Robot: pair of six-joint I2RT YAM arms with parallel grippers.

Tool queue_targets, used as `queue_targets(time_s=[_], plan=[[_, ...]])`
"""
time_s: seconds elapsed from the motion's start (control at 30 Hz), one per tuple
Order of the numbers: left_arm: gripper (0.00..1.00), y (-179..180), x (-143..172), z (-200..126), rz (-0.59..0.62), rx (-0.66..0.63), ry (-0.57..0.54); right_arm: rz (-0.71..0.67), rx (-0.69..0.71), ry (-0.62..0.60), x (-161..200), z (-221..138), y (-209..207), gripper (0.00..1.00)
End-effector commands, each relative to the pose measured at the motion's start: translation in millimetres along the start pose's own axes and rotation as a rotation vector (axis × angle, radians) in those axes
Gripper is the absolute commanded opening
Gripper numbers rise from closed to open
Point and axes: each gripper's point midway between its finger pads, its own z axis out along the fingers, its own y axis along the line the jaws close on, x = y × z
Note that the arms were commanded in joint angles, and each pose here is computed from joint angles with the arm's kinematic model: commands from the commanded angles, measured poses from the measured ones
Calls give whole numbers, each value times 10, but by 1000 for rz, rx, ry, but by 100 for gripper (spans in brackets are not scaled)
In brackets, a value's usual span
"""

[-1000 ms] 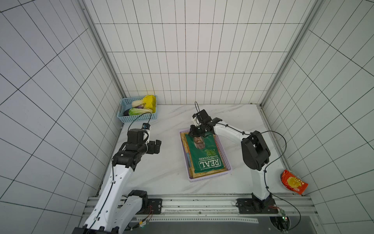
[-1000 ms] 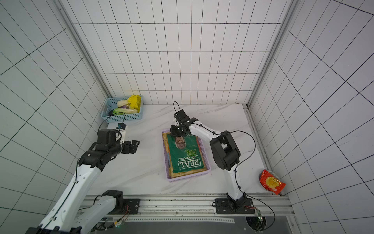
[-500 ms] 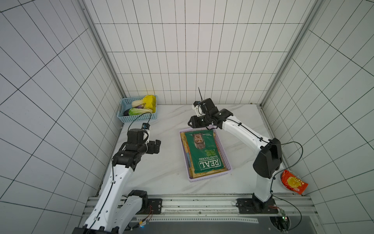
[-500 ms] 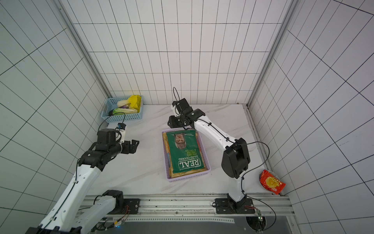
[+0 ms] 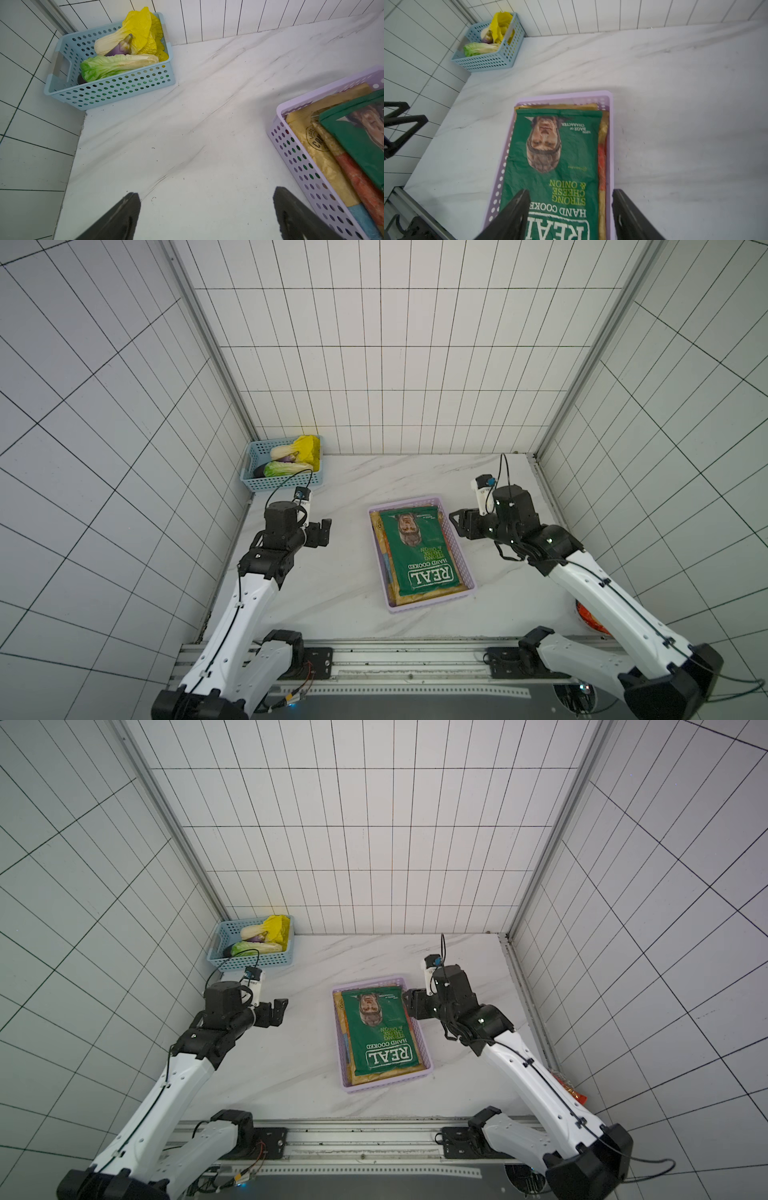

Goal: Put the potato chips into the basket
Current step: Reset both arms

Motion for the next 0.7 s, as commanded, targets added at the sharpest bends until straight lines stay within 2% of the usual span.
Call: queue_targets(time_s=[0.0, 0.13, 0.2, 0.3, 0.37, 0.43, 0.57, 0.67], plan=[[97, -15, -167, 139, -21, 15, -98, 37, 159, -76, 306, -43, -433, 66], [98, -44, -98, 419, -24, 30, -197, 20, 193, -131, 480, -235, -589, 72], [97, -77, -16, 547, -53, 52, -259, 4, 237, -155, 487, -284, -680, 77], [97, -2, 91, 705, -101, 11, -330, -13, 342, -165, 466, -324, -850, 86], [98, 79, 142, 777, -100, -37, -372, -60, 358, -147, 449, -351, -857, 99], [98, 216, 94, 793, -117, -112, -410, -99, 385, -156, 410, -396, -891, 99], [98, 395, 72, 885, -118, -210, -401, -176, 439, -221, 253, -578, -941, 99], [98, 486, 218, 1005, -140, -216, -438, -183, 519, -302, 90, -813, -1032, 99]])
